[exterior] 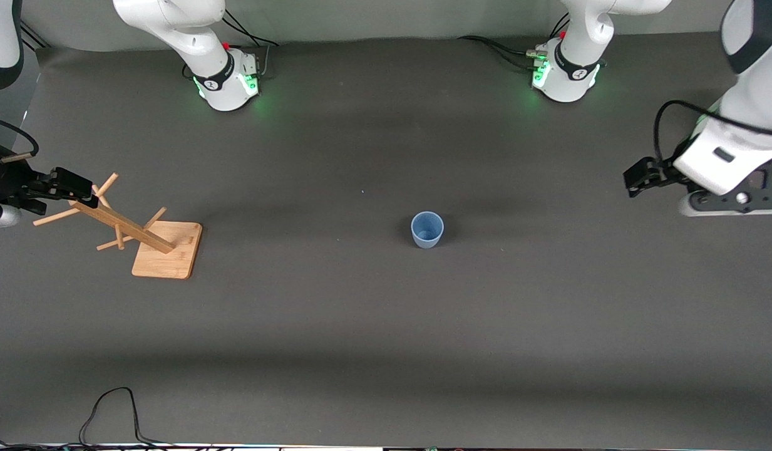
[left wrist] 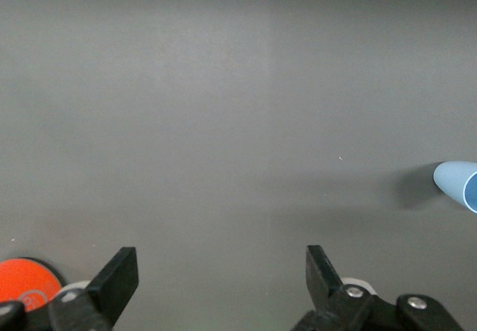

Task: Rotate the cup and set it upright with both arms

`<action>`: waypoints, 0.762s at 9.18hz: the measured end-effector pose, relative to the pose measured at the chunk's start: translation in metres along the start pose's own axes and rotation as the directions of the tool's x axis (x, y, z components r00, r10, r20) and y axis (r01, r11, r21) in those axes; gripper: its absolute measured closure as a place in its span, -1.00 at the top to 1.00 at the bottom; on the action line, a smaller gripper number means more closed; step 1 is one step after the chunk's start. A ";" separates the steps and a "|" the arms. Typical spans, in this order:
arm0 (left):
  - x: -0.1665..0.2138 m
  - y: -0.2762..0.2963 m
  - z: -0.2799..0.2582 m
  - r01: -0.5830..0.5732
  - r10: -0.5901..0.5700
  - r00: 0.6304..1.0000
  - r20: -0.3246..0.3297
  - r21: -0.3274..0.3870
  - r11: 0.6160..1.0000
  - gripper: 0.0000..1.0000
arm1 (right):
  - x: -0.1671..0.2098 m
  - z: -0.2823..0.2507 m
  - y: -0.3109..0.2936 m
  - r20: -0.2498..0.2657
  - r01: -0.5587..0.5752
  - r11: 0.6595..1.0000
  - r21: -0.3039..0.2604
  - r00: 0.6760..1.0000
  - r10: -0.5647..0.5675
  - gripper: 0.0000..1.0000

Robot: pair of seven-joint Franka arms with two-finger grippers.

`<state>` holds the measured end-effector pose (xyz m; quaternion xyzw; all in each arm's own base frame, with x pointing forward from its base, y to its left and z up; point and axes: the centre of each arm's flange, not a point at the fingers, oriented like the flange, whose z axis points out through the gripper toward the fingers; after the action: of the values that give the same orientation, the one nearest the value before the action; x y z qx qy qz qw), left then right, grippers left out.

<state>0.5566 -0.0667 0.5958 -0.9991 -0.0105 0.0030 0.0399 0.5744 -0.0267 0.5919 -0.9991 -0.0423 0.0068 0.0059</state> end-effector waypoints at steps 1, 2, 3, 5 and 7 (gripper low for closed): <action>0.000 -0.020 -0.005 0.017 -0.017 1.000 -0.013 0.014 1.000 1.00 | 0.000 0.000 0.000 0.000 0.000 1.000 0.000 1.000 0.000 1.00; 0.004 -0.017 -0.004 0.012 -0.011 1.000 -0.021 0.020 1.000 1.00 | 0.000 0.000 0.000 0.000 0.000 1.000 0.000 1.000 0.000 1.00; 0.009 -0.013 -0.004 0.006 -0.006 1.000 -0.027 0.021 1.000 1.00 | 0.000 0.000 0.000 0.000 0.000 1.000 0.000 1.000 0.000 1.00; 0.020 -0.014 -0.006 0.004 -0.003 0.999 -0.038 0.024 1.000 1.00 | 0.000 0.000 0.000 0.000 0.000 1.000 0.000 1.000 0.000 1.00; 0.024 -0.037 -0.008 0.012 -0.011 0.999 -0.041 0.014 1.000 1.00 | 0.000 0.000 0.000 0.000 0.000 1.000 0.000 1.000 0.000 1.00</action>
<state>0.5801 -0.0300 0.6071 -0.9986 -0.0155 -0.0176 0.0472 0.5744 -0.0268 0.5919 -0.9991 -0.0422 0.0068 0.0059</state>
